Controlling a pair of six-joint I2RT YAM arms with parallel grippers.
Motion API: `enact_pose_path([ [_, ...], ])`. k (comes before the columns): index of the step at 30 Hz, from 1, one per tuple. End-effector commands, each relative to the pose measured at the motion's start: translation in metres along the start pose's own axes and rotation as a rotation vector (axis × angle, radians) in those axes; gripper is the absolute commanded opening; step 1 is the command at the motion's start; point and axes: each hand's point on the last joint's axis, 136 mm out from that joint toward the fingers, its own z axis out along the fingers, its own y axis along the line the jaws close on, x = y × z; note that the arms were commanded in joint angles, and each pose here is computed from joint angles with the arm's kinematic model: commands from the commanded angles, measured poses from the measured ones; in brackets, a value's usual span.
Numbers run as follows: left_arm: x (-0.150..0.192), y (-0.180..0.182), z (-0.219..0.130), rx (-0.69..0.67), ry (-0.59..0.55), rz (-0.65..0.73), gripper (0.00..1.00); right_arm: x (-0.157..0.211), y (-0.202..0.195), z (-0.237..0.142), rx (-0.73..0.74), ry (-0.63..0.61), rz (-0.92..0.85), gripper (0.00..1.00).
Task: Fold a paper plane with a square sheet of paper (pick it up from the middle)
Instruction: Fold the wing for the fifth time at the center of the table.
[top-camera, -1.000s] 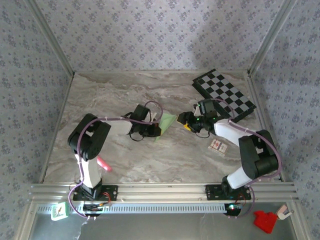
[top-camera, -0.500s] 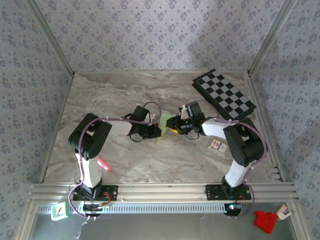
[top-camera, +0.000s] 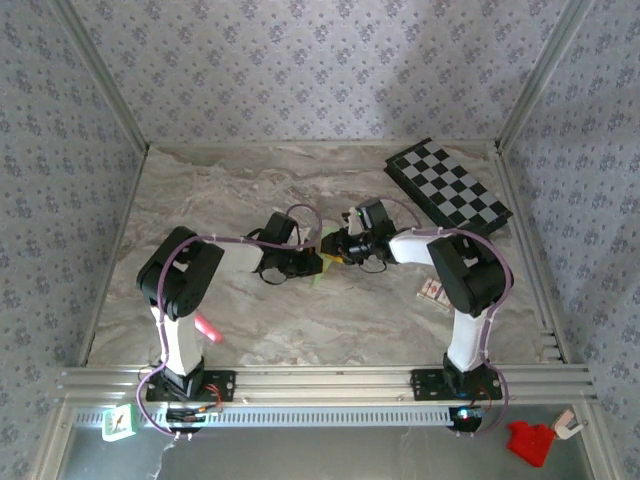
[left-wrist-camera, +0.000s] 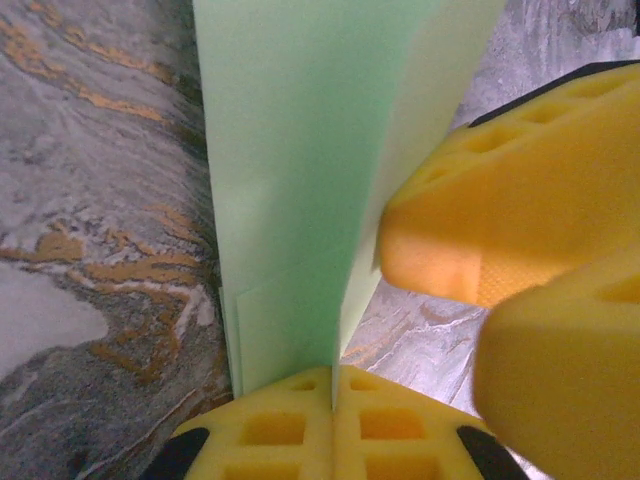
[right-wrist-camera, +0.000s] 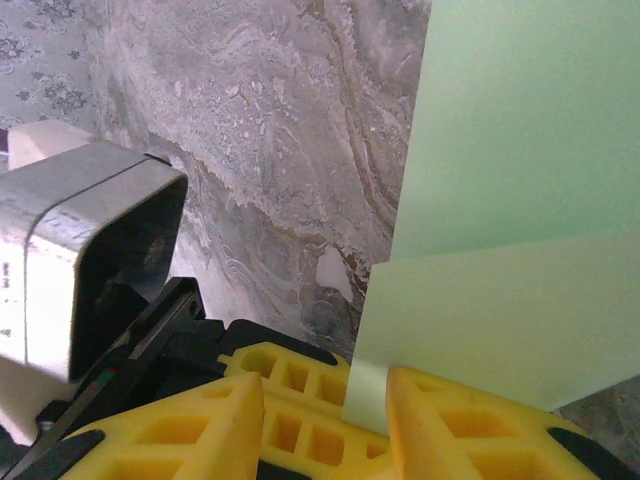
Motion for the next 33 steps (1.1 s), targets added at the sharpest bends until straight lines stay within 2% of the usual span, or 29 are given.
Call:
enact_pose_path([
  [1, 0.012, 0.019, 0.005, -0.038, 0.027, -0.036, 0.11, -0.004, 0.009, 0.005, -0.035, 0.014, -0.036, 0.39],
  [7, 0.015, 0.024, 0.006, -0.048, 0.031, -0.047, 0.12, -0.005, 0.01, 0.009, -0.062, 0.024, -0.029, 0.38],
  [17, 0.016, 0.028, 0.007, -0.046, 0.035, -0.067, 0.04, -0.007, 0.015, -0.014, -0.059, -0.023, -0.067, 0.39],
  [33, 0.016, 0.024, 0.009, -0.025, 0.076, -0.097, 0.04, -0.001, -0.01, 0.002, 0.039, 0.015, -0.036, 0.38],
])
